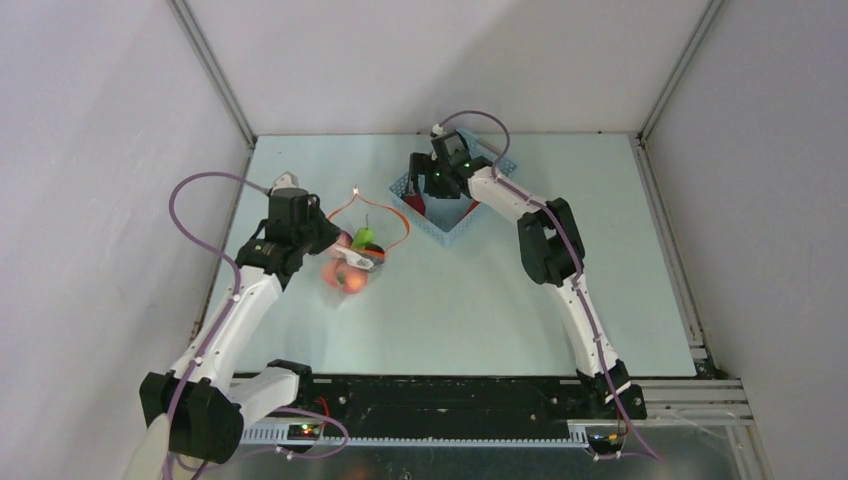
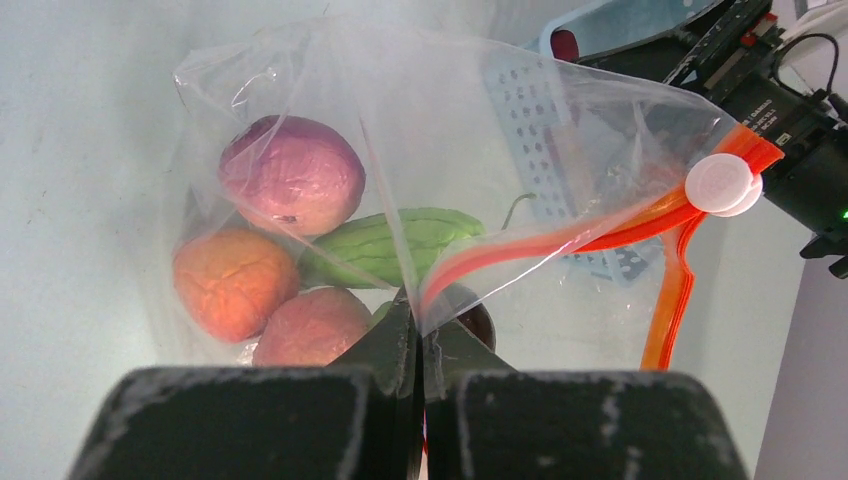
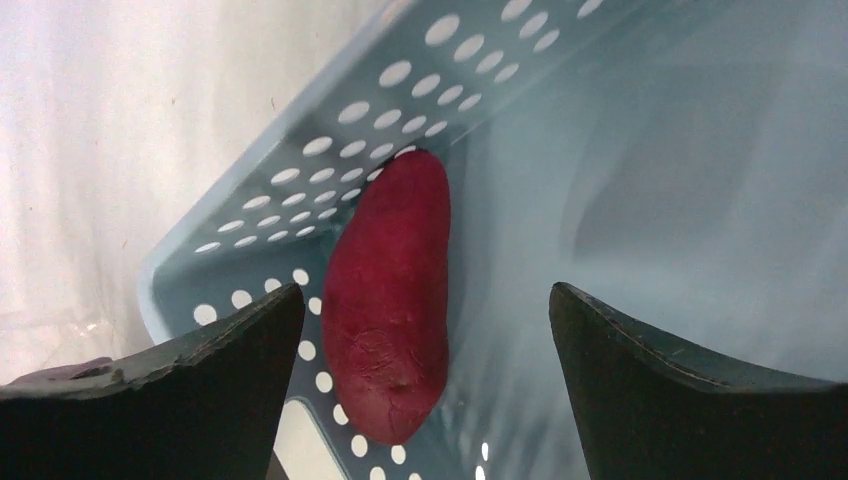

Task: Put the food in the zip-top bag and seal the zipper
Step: Pick up the fake vegetable from the bin.

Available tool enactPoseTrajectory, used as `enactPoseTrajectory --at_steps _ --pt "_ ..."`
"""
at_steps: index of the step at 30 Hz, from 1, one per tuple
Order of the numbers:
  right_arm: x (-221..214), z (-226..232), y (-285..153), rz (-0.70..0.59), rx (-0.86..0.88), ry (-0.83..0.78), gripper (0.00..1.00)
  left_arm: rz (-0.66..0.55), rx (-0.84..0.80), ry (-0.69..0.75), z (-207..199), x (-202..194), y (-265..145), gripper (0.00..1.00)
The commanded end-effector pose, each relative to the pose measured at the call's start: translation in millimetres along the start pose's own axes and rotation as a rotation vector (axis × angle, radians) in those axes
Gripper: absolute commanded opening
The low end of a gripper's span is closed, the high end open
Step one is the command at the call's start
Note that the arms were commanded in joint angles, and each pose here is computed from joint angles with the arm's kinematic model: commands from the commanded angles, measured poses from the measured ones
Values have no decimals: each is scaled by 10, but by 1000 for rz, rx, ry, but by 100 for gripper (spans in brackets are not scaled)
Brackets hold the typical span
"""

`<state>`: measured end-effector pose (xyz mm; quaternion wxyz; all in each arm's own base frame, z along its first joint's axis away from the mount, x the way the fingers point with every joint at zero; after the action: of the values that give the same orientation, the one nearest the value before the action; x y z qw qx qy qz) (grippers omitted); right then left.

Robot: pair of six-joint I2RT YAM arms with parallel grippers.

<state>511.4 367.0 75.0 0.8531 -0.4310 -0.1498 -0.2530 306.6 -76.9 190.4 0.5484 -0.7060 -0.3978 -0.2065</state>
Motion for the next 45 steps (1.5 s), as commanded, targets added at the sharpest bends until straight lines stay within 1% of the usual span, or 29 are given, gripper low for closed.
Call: enactPoseTrajectory --at_steps 1,6,11,15,18,26,27,32,33,34,35,36,37,41,45 --pt "-9 223 -55 7 35 25 95 -18 23 3 54 41 12 0" --pt "-270 177 -56 72 -6 -8 94 -16 22 4 48 39 22 0" --pt "-481 58 -114 124 -66 -27 90 -14 25 1 63 28 25 0" --pt "-454 -83 -181 93 -138 -34 84 -13 21 0 54 21 30 0" --pt "-462 -135 -238 96 -166 -27 76 -10 20 -2 58 8 30 0" --pt "-423 -273 -350 59 -245 -31 71 -18 15 -7 53 15 12 0" --pt "-422 -269 -353 57 -244 -31 70 -19 13 -7 50 16 9 0" --pt "-471 -180 -336 83 -177 -19 59 -24 9 -8 39 32 9 0" --pt "-461 -142 -340 79 -161 -19 52 -23 12 -7 43 30 8 0" --pt "-459 -121 -345 81 -150 -12 49 -24 14 -8 46 34 9 0" --pt "-423 -71 -375 68 -131 -7 43 -26 14 -9 45 39 11 0" --pt "-404 -33 -402 60 -116 -7 40 -28 10 -10 39 43 8 0" --pt "-342 36 -457 31 -85 -9 34 -30 7 -13 33 41 9 0" --pt "-97 234 -728 -70 -8 -32 26 -29 1 -15 22 44 17 0" --pt "101 403 -1055 -153 49 -49 25 -28 -3 -14 10 49 23 0"
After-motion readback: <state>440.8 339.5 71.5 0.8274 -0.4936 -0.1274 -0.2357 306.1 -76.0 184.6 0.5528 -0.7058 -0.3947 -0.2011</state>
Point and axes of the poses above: each gripper's point midway between its finger pads, its own y axis out along the fingers, its own z axis along the line the jaws close on, x = y × z, the point moved 1 cm from there along -y, back along the fingers, and after that the axes turned 15 degrees about y, right-handed, at the moved point
